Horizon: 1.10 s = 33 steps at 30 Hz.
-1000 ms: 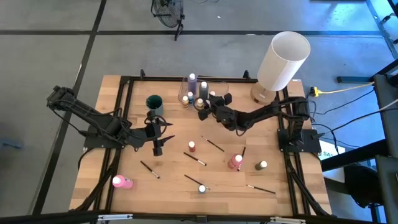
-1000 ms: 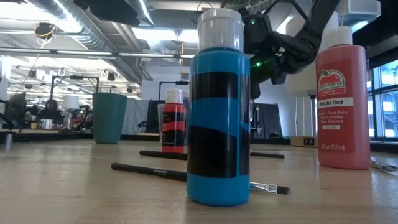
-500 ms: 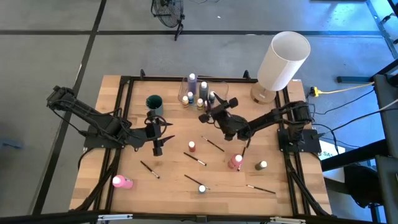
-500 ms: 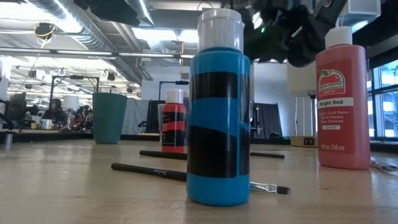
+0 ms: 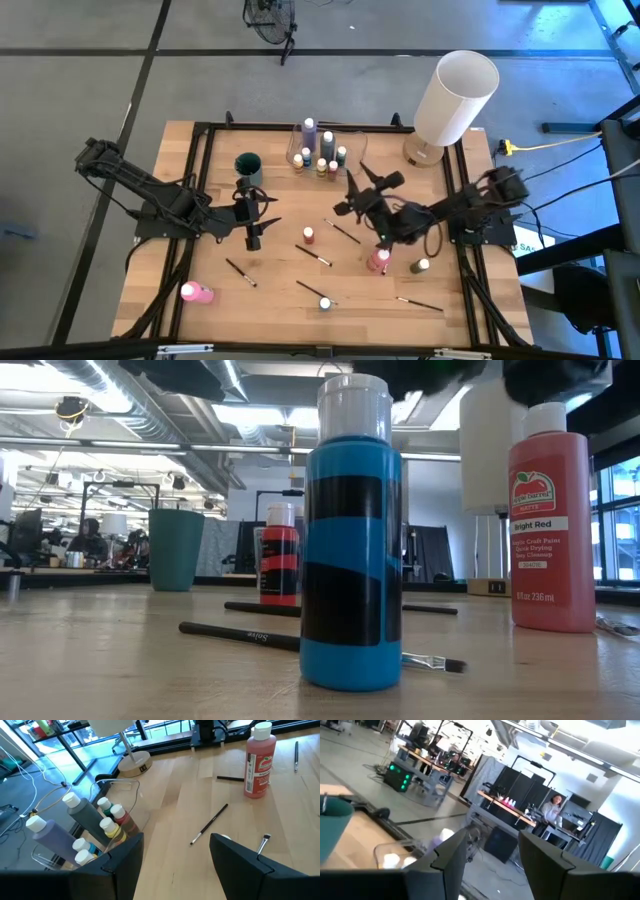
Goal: Pick & Place Paint Supplies
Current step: Put the silver paint brush into the green cup
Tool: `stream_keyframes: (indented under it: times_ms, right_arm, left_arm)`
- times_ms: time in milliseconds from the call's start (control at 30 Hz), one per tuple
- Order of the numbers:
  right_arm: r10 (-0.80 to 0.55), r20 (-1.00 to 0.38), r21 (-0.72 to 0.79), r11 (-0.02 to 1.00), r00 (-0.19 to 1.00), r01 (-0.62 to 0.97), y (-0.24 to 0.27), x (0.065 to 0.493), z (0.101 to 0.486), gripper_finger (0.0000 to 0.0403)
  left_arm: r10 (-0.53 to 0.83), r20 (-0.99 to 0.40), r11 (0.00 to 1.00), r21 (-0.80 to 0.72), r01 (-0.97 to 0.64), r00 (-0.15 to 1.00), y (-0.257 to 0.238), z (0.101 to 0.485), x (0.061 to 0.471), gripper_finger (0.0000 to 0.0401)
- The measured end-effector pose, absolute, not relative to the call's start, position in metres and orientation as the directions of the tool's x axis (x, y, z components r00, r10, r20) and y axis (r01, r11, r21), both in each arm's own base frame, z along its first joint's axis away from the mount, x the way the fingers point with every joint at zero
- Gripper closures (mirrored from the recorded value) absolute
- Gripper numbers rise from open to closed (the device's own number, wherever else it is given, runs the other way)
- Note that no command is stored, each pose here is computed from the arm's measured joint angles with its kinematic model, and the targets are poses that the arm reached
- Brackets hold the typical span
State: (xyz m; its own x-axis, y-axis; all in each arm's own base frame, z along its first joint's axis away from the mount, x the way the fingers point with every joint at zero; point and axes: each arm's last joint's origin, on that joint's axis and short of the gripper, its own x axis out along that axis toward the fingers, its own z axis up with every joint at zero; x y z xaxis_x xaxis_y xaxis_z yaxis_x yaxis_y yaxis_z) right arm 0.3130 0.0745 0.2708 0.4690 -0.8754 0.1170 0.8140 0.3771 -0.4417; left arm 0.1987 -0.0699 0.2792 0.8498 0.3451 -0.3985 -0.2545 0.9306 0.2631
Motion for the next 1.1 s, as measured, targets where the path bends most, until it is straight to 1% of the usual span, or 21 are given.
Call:
stream_keyframes:
  times_ms: [133,267,400,567,633,700,733,767,833,867,900,933,967,1033,1100]
  right_arm:
    - [-0.876,0.082,-0.524,0.367,0.474,0.769,0.077,0.296,0.295,0.0222]
    - [-0.882,0.050,-0.568,0.361,0.469,0.740,0.075,0.272,0.319,0.0222]
    - [-0.870,0.028,-0.626,0.369,0.493,0.687,0.076,0.250,0.331,0.0222]
    - [-0.863,0.007,-0.566,0.414,0.506,0.713,0.074,0.228,0.336,0.0223]
    - [-0.849,-0.001,-0.540,0.444,0.528,0.715,0.074,0.219,0.335,0.0223]
    - [-0.816,-0.015,-0.509,0.504,0.578,0.698,0.073,0.210,0.334,0.0223]
    - [-0.777,-0.031,-0.486,0.561,0.629,0.670,0.072,0.205,0.334,0.0223]
    - [-0.713,-0.062,-0.461,0.641,0.698,0.614,0.071,0.200,0.333,0.0223]
    - [-0.510,-0.172,-0.357,0.830,0.843,0.429,0.067,0.189,0.329,0.0223]
    - [-0.389,-0.241,-0.277,0.906,0.889,0.321,0.064,0.184,0.327,0.0223]
    - [-0.279,-0.307,-0.198,0.954,0.910,0.226,0.060,0.179,0.325,0.0223]
    - [-0.201,-0.361,-0.142,0.977,0.911,0.159,0.057,0.175,0.323,0.0223]
    - [-0.152,-0.408,-0.107,0.987,0.900,0.119,0.054,0.172,0.320,0.0223]
    - [-0.105,-0.470,-0.062,0.994,0.877,0.086,0.052,0.167,0.315,0.0223]
    - [-0.086,-0.504,-0.054,0.996,0.859,0.068,0.051,0.165,0.312,0.0223]
  left_arm:
    - [0.345,-0.399,0.931,0.263,-0.254,0.850,-0.070,0.279,0.199,0.0178]
    - [0.345,-0.399,0.931,0.263,-0.255,0.850,-0.070,0.279,0.199,0.0178]
    - [0.345,-0.399,0.931,0.263,-0.254,0.850,-0.070,0.279,0.199,0.0178]
    - [0.341,-0.418,0.931,0.274,-0.241,0.842,-0.070,0.277,0.198,0.0178]
    - [0.342,-0.424,0.931,0.274,-0.242,0.838,-0.069,0.276,0.197,0.0178]
    - [0.343,-0.424,0.931,0.273,-0.242,0.838,-0.069,0.276,0.197,0.0178]
    - [0.343,-0.424,0.931,0.273,-0.242,0.838,-0.069,0.276,0.197,0.0178]
    - [0.342,-0.424,0.931,0.273,-0.242,0.838,-0.069,0.276,0.197,0.0178]
    - [0.342,-0.424,0.931,0.273,-0.242,0.839,-0.069,0.276,0.197,0.0178]
    - [0.342,-0.424,0.931,0.273,-0.242,0.839,-0.069,0.276,0.197,0.0178]
    - [0.342,-0.424,0.931,0.273,-0.242,0.839,-0.069,0.276,0.197,0.0178]
    - [0.342,-0.424,0.931,0.273,-0.242,0.839,-0.069,0.276,0.197,0.0178]
    - [0.342,-0.424,0.931,0.273,-0.242,0.839,-0.069,0.276,0.197,0.0178]
    - [0.342,-0.423,0.931,0.273,-0.242,0.839,-0.069,0.276,0.197,0.0178]
    - [0.343,-0.423,0.931,0.273,-0.242,0.839,-0.069,0.276,0.197,0.0178]
